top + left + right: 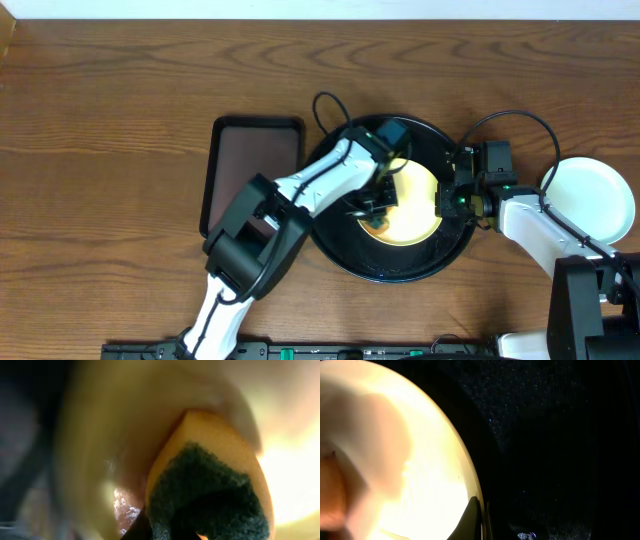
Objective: Clean dirty plates on tray and stack at the side
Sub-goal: 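Scrub the yellow plate with the sponge in left gripper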
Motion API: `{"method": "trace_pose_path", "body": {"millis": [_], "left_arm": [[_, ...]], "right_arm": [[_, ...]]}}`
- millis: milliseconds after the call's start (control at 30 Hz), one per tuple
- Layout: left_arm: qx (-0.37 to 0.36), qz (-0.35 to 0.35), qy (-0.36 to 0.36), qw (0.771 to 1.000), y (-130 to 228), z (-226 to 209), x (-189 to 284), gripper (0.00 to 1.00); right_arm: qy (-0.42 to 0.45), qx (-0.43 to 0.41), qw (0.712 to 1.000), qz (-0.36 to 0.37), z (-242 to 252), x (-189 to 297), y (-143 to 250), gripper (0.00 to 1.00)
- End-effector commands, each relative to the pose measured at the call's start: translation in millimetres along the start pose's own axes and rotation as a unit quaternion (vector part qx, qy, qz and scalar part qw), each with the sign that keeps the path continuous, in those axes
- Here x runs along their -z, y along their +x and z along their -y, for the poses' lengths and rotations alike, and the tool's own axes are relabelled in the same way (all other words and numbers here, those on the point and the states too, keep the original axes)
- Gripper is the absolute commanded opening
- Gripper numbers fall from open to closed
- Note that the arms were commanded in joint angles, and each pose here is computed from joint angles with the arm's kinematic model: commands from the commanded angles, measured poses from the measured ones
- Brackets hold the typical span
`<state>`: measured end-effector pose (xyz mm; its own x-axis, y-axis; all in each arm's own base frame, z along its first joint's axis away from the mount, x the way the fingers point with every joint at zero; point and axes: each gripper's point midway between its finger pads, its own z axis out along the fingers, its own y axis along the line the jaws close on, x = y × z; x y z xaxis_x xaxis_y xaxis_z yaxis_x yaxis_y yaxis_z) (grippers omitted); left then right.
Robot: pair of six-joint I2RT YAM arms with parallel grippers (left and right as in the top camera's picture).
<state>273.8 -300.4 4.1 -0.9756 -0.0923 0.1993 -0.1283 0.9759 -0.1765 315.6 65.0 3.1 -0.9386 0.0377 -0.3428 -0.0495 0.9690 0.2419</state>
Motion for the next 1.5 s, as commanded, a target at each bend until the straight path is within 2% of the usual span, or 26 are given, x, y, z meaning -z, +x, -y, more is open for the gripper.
{"method": "trace_pose_path", "body": {"millis": [0, 67, 133, 167, 267, 400, 500, 667, 700, 833, 900, 967, 1067, 1167, 1267, 1333, 1467], "left_arm": [[0.004, 0.112, -0.148, 0.983, -54.2, -70.6, 6.8, 0.07], [0.002, 0.168, -0.179, 0.969, -75.0, -79.0, 15.8, 0.07], [-0.041, 0.219, -0.189, 0.956, -95.7, -71.3, 23.1, 0.07], [-0.087, 0.240, -0.179, 0.950, -105.2, -56.5, 24.4, 0.07], [-0.152, 0.280, -0.159, 0.934, -116.7, -26.4, 27.5, 0.07], [-0.187, 0.315, -0.127, 0.922, -115.5, 9.2, 28.0, 0.07], [-0.200, 0.323, -0.103, 0.919, -109.6, 28.6, 25.9, 0.07], [-0.212, 0.305, -0.046, 0.927, -101.1, 50.3, 19.8, 0.07], [-0.212, 0.306, -0.047, 0.927, -101.4, 49.9, 20.0, 0.07], [-0.187, 0.323, -0.132, 0.919, -115.3, 10.9, 29.3, 0.07], [-0.189, 0.294, -0.152, 0.925, -113.0, -7.6, 26.4, 0.07], [-0.190, 0.255, -0.131, 0.939, -103.6, -9.9, 18.0, 0.08], [-0.175, 0.194, -0.060, 0.963, -81.9, 4.0, 4.5, 0.07], [-0.134, 0.145, 0.047, 0.979, -60.4, 40.1, -1.8, 0.07], [-0.099, 0.110, 0.084, 0.985, -45.5, 52.6, -4.1, 0.07], [-0.102, 0.075, 0.101, 0.987, -31.0, 56.7, -6.0, 0.07], [-0.076, 0.035, 0.086, 0.993, -9.2, 51.8, -12.0, 0.07]], "right_arm": [[0.055, -0.004, 0.998, -0.019, 23.6, -6.3, 12.4, 0.01], [0.055, -0.004, 0.998, -0.019, 23.6, -6.3, 12.5, 0.01], [0.055, -0.003, 0.998, -0.019, 23.7, -6.3, 12.5, 0.01], [0.055, -0.003, 0.998, -0.018, 23.6, -6.3, 12.3, 0.01], [0.055, -0.003, 0.998, -0.017, 23.6, -6.3, 11.7, 0.01], [0.055, -0.003, 0.998, -0.018, 23.6, -6.3, 12.0, 0.01], [0.055, -0.003, 0.998, -0.018, 23.6, -6.3, 11.9, 0.01], [0.055, -0.003, 0.998, -0.018, 23.6, -6.3, 12.0, 0.01], [0.055, -0.003, 0.998, -0.018, 23.6, -6.3, 12.0, 0.01], [0.054, -0.003, 0.998, -0.018, 23.4, -6.3, 12.2, 0.01], [0.055, -0.003, 0.998, -0.018, 23.5, -6.3, 12.0, 0.01], [0.055, -0.003, 0.998, -0.018, 23.5, -6.3, 11.9, 0.01], [0.055, -0.003, 0.998, -0.018, 23.5, -6.3, 12.0, 0.01], [0.055, -0.003, 0.998, -0.017, 23.5, -6.3, 11.6, 0.01], [0.055, -0.003, 0.998, -0.017, 23.4, -6.3, 11.6, 0.01], [0.055, -0.003, 0.998, -0.017, 23.5, -6.3, 11.6, 0.01], [0.055, -0.003, 0.998, -0.017, 23.5, -6.3, 11.4, 0.01]]}}
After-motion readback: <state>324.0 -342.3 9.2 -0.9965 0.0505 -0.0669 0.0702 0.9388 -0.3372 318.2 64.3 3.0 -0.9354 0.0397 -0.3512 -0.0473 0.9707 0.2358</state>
